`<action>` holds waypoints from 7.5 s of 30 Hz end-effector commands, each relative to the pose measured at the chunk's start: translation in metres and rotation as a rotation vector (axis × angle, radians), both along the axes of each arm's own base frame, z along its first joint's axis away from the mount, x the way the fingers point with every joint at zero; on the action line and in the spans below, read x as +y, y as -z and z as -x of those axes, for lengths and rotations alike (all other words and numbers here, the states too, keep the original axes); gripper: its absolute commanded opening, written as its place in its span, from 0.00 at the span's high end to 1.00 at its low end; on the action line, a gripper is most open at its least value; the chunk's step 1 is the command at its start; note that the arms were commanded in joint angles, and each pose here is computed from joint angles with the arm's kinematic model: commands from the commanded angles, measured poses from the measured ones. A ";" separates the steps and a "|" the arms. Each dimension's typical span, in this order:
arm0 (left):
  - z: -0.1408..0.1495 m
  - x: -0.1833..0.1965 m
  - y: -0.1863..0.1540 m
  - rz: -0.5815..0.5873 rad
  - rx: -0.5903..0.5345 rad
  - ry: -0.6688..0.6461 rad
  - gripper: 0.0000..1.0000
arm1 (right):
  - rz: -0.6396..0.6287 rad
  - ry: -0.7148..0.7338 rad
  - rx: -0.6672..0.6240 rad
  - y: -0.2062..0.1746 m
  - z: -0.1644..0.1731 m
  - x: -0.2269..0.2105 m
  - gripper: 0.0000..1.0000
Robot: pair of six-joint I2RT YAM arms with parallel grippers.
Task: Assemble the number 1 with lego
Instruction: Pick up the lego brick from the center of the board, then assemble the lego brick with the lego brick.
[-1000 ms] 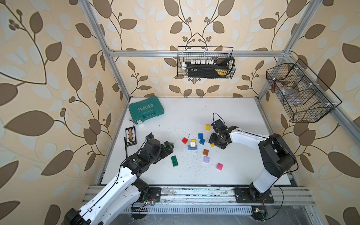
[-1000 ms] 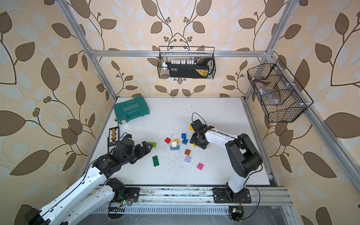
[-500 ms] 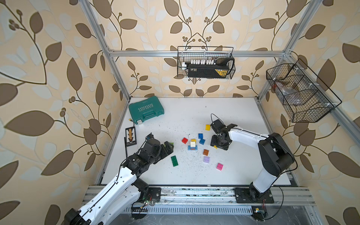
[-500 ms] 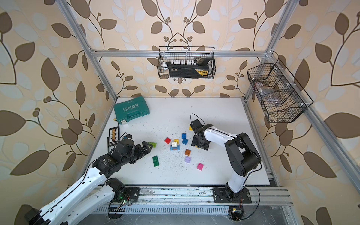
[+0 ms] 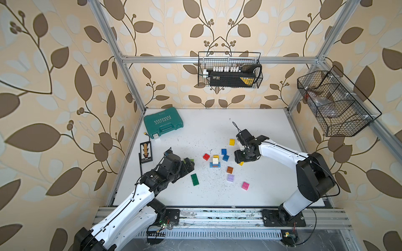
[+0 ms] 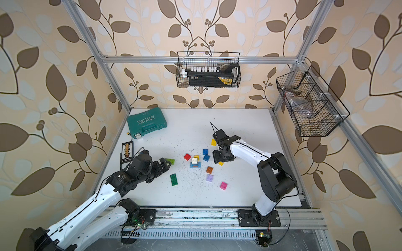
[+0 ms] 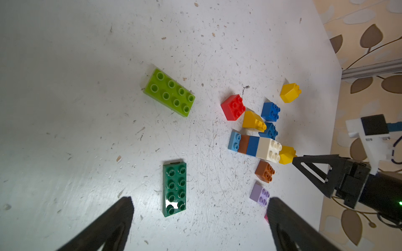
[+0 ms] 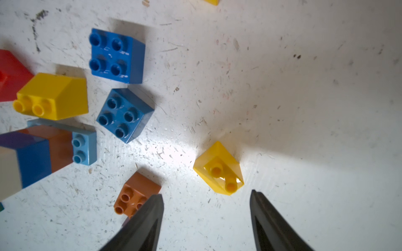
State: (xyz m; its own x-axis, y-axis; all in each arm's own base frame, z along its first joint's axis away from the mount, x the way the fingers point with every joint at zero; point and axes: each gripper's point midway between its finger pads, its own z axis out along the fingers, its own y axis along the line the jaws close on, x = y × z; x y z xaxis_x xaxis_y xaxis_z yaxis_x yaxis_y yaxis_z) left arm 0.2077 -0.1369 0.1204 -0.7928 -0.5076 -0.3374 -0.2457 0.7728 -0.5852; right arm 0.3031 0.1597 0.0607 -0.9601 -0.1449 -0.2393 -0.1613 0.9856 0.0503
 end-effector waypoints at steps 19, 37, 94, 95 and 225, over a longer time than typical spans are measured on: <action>-0.007 -0.004 -0.022 0.040 -0.068 0.016 0.01 | 0.251 -0.084 -0.027 0.027 -0.008 -0.015 0.32; -0.007 -0.003 -0.023 0.039 -0.075 0.011 0.01 | 0.252 0.192 0.043 0.030 -0.021 -0.037 0.34; -0.004 0.001 -0.028 0.058 -0.112 0.004 0.01 | 0.025 0.425 0.115 -0.002 0.013 -0.016 0.89; -0.003 0.001 -0.028 0.057 -0.111 0.004 0.01 | 0.008 0.423 0.102 -0.010 0.014 -0.011 0.89; 0.011 0.019 -0.044 0.095 -0.222 -0.032 0.01 | 0.263 0.370 0.331 0.034 0.009 0.113 0.84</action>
